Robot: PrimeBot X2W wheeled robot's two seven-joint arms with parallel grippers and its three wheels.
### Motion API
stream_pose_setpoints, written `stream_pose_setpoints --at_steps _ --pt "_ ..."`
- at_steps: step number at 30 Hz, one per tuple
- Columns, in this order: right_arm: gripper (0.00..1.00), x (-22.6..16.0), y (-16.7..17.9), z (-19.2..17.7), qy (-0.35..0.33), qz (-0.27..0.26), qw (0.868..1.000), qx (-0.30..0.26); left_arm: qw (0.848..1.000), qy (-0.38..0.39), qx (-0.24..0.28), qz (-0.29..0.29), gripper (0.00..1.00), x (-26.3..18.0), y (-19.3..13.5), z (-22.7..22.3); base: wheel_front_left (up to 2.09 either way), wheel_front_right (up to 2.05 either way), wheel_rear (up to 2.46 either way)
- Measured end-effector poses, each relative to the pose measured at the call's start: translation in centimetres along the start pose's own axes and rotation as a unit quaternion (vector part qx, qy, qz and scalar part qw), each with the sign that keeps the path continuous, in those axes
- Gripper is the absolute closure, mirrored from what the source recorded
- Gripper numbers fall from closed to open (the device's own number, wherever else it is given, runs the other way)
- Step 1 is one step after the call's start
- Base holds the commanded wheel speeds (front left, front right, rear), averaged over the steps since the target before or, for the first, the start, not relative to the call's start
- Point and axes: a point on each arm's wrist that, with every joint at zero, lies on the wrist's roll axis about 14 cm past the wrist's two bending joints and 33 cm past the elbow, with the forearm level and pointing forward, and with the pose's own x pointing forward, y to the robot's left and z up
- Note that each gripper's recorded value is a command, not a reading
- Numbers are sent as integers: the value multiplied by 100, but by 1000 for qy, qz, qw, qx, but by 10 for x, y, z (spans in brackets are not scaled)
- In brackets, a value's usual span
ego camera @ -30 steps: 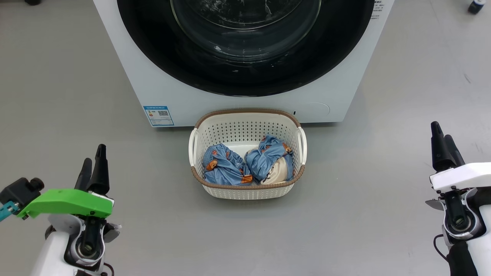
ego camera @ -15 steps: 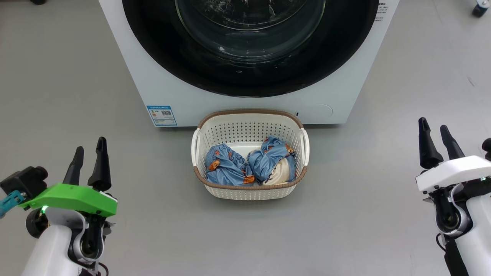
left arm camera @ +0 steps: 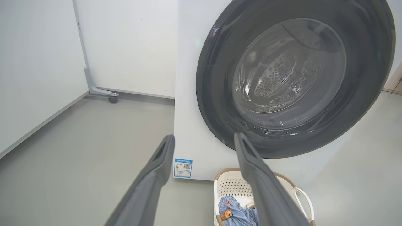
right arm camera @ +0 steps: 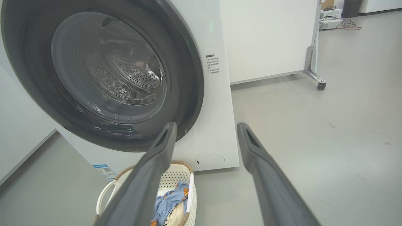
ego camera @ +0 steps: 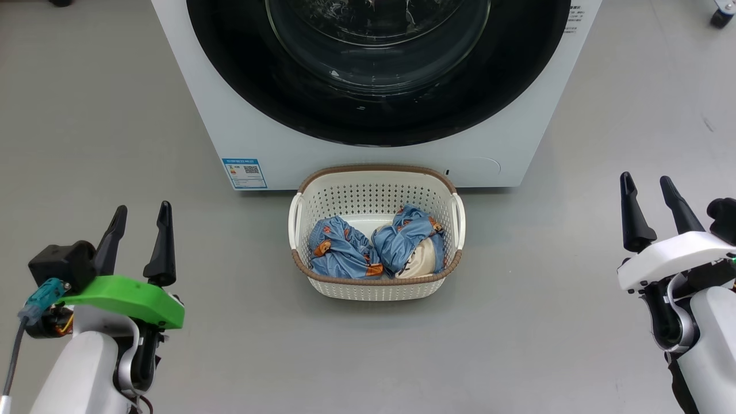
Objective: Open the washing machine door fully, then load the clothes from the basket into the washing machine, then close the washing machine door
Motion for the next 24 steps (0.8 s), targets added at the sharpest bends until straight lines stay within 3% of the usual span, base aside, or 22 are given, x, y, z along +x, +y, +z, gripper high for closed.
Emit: stream_pose_setpoints --at_steps 19,24 --pt "0 12 16 17 -31 50 989 -138 991 -24 127 -15 0 0 1 11 0 0 0" --pt "0 13 14 18 -34 42 991 -126 992 -25 124 -9 0 0 2 11 0 0 0"
